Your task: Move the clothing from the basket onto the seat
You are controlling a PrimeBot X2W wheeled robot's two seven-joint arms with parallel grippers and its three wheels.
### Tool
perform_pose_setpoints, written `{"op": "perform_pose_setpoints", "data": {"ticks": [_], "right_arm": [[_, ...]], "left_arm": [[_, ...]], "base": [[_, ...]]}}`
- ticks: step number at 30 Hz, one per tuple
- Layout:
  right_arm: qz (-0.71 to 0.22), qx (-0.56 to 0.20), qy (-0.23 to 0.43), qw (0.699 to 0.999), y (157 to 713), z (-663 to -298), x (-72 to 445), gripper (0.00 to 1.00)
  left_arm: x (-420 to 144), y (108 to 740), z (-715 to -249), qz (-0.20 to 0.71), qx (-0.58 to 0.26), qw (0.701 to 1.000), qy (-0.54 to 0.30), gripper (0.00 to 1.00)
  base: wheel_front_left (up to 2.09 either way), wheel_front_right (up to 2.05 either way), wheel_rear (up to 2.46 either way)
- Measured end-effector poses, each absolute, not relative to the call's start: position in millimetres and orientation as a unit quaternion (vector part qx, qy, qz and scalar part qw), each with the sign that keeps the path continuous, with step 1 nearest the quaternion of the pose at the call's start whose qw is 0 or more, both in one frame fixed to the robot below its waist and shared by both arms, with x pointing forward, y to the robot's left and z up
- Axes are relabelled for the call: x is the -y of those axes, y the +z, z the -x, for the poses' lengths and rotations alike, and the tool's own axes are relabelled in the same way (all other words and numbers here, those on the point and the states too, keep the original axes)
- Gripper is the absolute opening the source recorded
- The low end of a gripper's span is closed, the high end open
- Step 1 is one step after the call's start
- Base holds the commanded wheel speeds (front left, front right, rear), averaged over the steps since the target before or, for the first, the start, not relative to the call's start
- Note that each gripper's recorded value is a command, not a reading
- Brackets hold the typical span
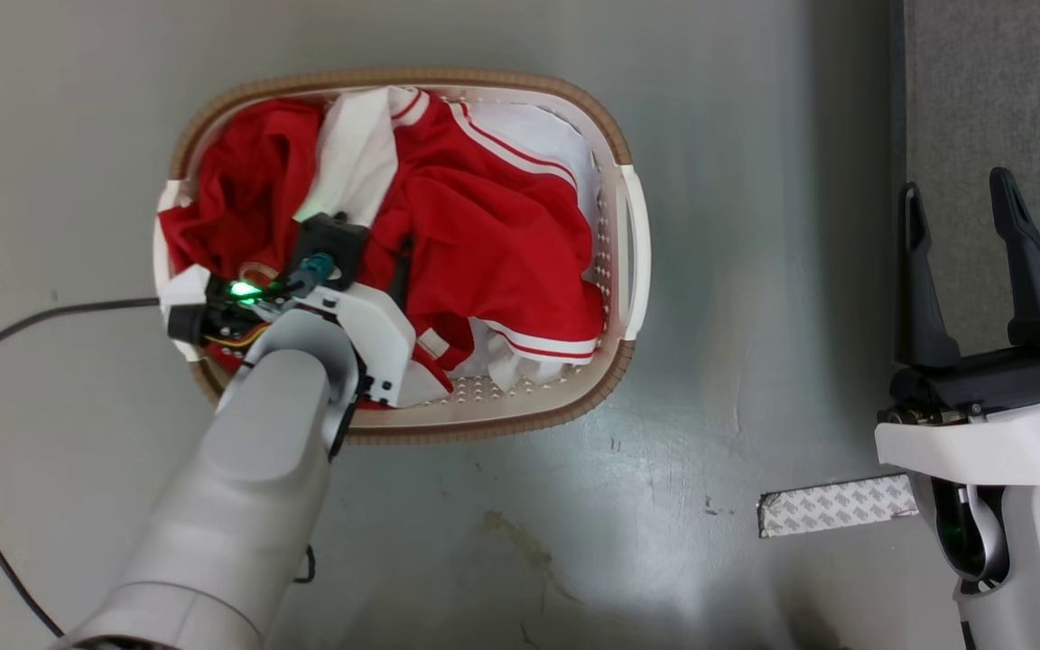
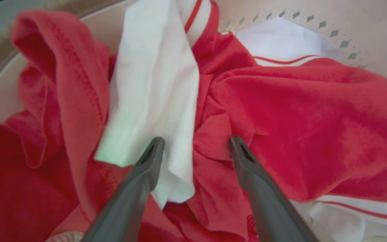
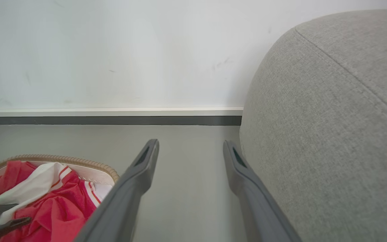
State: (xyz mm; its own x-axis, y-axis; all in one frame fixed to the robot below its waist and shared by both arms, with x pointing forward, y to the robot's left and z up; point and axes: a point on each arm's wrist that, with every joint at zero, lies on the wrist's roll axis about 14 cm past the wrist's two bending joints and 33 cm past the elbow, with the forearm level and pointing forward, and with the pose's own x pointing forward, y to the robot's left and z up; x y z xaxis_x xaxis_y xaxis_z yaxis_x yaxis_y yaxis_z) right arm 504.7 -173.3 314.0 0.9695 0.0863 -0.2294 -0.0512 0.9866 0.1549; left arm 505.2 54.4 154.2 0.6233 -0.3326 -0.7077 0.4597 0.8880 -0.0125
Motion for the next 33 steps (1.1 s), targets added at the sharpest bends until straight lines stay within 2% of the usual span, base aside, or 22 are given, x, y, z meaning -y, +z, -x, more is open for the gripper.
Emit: {"op": "perform_pose_setpoints", "data": {"ticks": [10, 11, 12, 13, 25, 33], "right_arm": [[-0.074, -0.128, 0.025, 0.989, 305, -501, 181, 1.0], [-0.074, -0.129, 0.024, 0.989, 306, -501, 181, 1.0], [-0.074, -0.128, 0.024, 0.989, 306, -501, 181, 1.0], [-0.074, -0.128, 0.024, 0.989, 306, -501, 182, 1.0], [-0.079, -0.102, 0.034, 0.991, 334, -507, 174, 1.0], [-0.088, -0.077, 0.049, 0.992, 376, -494, 161, 1.0]], "left_arm": [[-46, 136, -496, -0.079, -0.395, 0.884, -0.237, 1.0], [-44, 136, -496, -0.076, -0.396, 0.883, -0.241, 0.45], [-43, 136, -495, -0.076, -0.396, 0.882, -0.244, 0.08], [-42, 136, -495, -0.076, -0.395, 0.882, -0.245, 0.0], [-41, 179, -510, -0.01, -0.355, 0.909, -0.219, 0.0], [-48, 257, -508, 0.049, -0.279, 0.94, -0.192, 0.0]], "base": [[0.0, 0.0, 0.0], [0.0, 0.0, 0.0], [0.0, 0.0, 0.0], [0.0, 0.0, 0.0], [0.0, 0.0, 0.0], [0.0, 0.0, 0.0]]}}
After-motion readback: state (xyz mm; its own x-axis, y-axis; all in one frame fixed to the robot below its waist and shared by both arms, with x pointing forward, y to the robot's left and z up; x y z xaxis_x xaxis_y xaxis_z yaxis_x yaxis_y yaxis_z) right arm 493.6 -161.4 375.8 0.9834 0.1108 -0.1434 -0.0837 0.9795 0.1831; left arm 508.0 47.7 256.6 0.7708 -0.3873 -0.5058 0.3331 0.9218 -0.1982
